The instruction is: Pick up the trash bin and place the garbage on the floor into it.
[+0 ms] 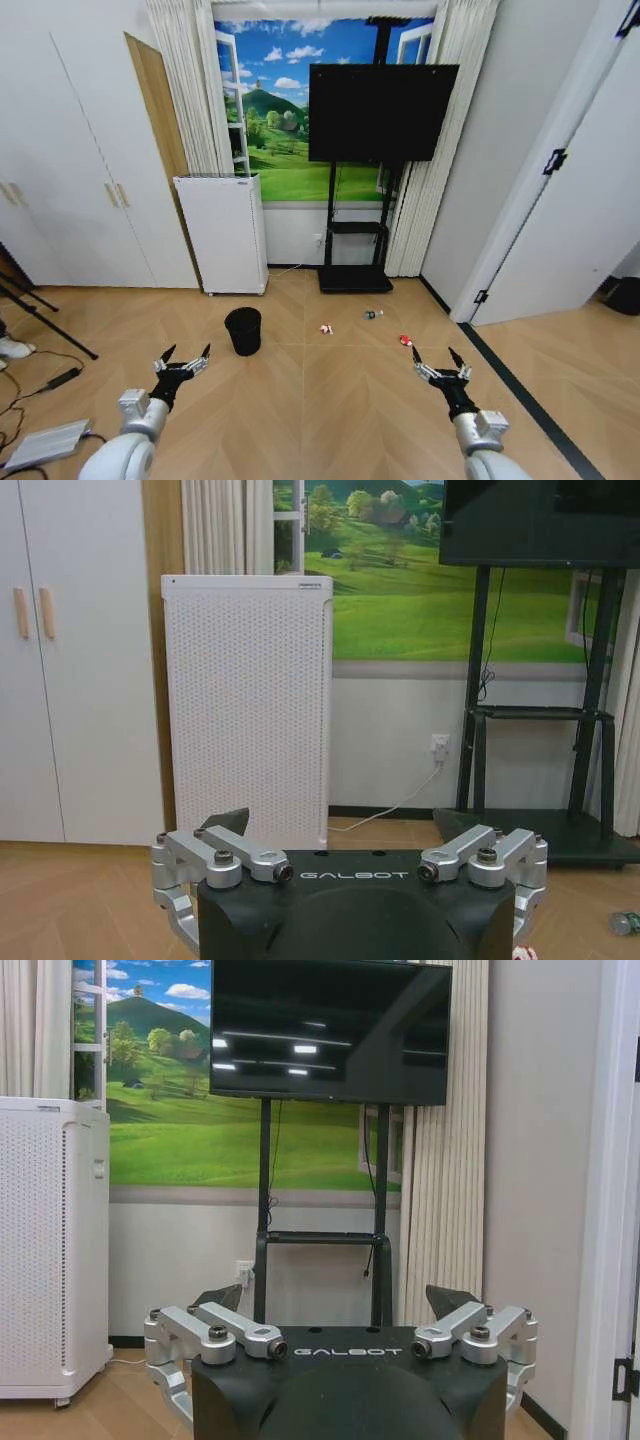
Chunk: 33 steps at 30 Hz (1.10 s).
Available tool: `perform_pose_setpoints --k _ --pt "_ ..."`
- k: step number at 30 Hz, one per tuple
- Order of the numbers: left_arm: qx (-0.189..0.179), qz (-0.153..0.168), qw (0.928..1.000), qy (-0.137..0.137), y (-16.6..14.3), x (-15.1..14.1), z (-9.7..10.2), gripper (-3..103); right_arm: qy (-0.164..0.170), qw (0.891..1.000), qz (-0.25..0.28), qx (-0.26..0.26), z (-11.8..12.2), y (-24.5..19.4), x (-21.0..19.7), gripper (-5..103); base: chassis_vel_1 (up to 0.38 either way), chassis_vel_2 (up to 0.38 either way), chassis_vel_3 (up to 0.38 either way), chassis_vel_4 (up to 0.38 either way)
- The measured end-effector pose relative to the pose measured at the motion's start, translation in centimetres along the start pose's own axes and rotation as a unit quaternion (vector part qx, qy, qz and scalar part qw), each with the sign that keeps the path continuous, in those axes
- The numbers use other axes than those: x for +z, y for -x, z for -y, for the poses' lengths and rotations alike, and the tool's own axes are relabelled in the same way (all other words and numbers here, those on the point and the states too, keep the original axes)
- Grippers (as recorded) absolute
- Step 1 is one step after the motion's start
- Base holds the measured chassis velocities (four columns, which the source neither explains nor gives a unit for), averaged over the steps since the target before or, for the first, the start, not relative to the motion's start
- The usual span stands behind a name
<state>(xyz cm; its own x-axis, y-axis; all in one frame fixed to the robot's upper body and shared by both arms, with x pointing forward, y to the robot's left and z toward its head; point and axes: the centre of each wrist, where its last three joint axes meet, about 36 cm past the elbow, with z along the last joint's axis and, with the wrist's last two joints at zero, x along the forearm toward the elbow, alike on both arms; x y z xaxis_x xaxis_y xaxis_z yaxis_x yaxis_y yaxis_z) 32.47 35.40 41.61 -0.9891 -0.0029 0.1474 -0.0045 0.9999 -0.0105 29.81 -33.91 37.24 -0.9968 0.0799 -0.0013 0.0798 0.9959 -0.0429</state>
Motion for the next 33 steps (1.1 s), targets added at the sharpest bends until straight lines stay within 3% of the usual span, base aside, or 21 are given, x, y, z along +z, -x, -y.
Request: perform_pose_setpoints --k 13,33 --pt "0.001 -0.002 1.0000 -0.004 -0.41 0.18 -0.33 100 -0.014 1.000 -0.010 0.025 -0.02 0.32 -0.02 100 0.000 0.000 0.000 0.000" --pt "0.005 -0.008 0.9999 -0.004 -0.41 0.11 0.16 100 -0.001 1.000 -0.006 -0.001 -0.27 0.19 0.33 100 0.000 0.000 0.000 0.000"
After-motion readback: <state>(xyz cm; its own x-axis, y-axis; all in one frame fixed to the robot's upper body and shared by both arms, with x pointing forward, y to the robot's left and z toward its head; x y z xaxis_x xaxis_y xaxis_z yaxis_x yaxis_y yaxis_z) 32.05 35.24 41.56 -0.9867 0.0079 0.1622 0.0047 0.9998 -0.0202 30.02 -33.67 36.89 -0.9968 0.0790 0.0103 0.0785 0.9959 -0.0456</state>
